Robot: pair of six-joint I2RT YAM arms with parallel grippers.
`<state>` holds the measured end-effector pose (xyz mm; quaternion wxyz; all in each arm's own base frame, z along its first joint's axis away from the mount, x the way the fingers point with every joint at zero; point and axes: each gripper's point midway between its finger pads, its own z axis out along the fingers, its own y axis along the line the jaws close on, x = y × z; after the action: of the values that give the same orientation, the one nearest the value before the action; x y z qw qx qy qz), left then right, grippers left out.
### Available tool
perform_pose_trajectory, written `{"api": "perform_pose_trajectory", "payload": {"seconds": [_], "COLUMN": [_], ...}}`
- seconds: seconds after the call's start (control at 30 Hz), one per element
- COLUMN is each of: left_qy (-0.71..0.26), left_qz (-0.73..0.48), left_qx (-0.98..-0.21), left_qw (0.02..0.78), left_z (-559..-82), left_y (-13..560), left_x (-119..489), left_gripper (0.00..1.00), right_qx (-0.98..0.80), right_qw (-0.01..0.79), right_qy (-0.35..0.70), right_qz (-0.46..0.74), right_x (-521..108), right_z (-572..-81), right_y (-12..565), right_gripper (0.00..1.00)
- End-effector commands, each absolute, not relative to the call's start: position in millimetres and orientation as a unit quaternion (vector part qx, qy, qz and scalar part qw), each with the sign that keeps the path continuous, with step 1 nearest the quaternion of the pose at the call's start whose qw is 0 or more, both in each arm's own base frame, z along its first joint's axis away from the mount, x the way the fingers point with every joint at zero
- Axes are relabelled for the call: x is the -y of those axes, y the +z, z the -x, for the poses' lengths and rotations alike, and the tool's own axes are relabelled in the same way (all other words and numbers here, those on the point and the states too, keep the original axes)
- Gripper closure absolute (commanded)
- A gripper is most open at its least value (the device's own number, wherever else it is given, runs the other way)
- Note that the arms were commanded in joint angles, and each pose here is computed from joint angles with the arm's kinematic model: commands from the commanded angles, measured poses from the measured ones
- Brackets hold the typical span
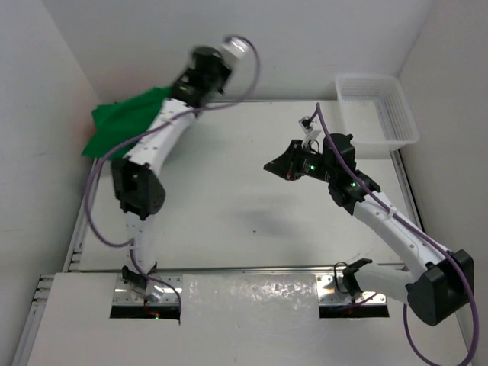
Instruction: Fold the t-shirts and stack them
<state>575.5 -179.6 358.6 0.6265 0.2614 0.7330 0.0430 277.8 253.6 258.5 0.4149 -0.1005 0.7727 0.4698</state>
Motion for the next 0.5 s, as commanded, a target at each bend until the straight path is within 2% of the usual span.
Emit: {"api": "perform_pose_trajectory", "payload": {"seconds": [0.0, 0.13, 0.17, 0.2, 0.23, 0.27, 0.3, 0.33, 0.4, 0.47], "left_qy": [0.006, 0.025, 0.025, 0.025, -0.002, -0.023, -0.047, -0.107, -0.199, -0.230], "left_qz": [-0.338, -0.386, -0.414, -0.435, -0.474, -0.501, -0.516, -0.544, -0.537, -0.513], "left_qx": [-0.680, -0.688, -0.695, -0.696, -0.697, -0.704, -0.710, -0.707, -0.719, -0.722], "left_qw": [0.651, 0.614, 0.587, 0.570, 0.538, 0.502, 0.477, 0.439, 0.393, 0.403], "left_z": [-517, -502, -498, -495, -480, -473, -462, -436, -409, -407], "left_y": [393, 361, 331, 312, 286, 251, 232, 219, 206, 237], "left_x": [273, 312, 330, 340, 360, 375, 387, 406, 426, 422], "left_gripper": [1.00, 1.00, 1.00, 0.94, 0.67, 0.47, 0.33, 0.01, 0.00, 0.00], "right_qx": [-0.778, -0.798, -0.810, -0.818, -0.823, -0.836, -0.840, -0.841, -0.846, -0.847], "right_qw": [0.471, 0.486, 0.479, 0.475, 0.481, 0.469, 0.470, 0.477, 0.487, 0.502], "right_qy": [0.401, 0.349, 0.334, 0.322, 0.303, 0.286, 0.271, 0.254, 0.215, 0.162], "right_qz": [0.106, 0.075, 0.057, 0.043, 0.021, 0.005, -0.014, -0.031, -0.042, -0.066], "right_x": [-233, -203, -189, -181, -165, -154, -144, -130, -113, -90], "right_z": [-289, -292, -291, -292, -296, -294, -296, -299, -296, -297], "right_y": [266, 267, 261, 257, 255, 246, 243, 243, 248, 251], "right_gripper": [1.00, 1.00, 1.00, 1.00, 0.93, 0.85, 0.78, 0.63, 0.51, 0.40]}}
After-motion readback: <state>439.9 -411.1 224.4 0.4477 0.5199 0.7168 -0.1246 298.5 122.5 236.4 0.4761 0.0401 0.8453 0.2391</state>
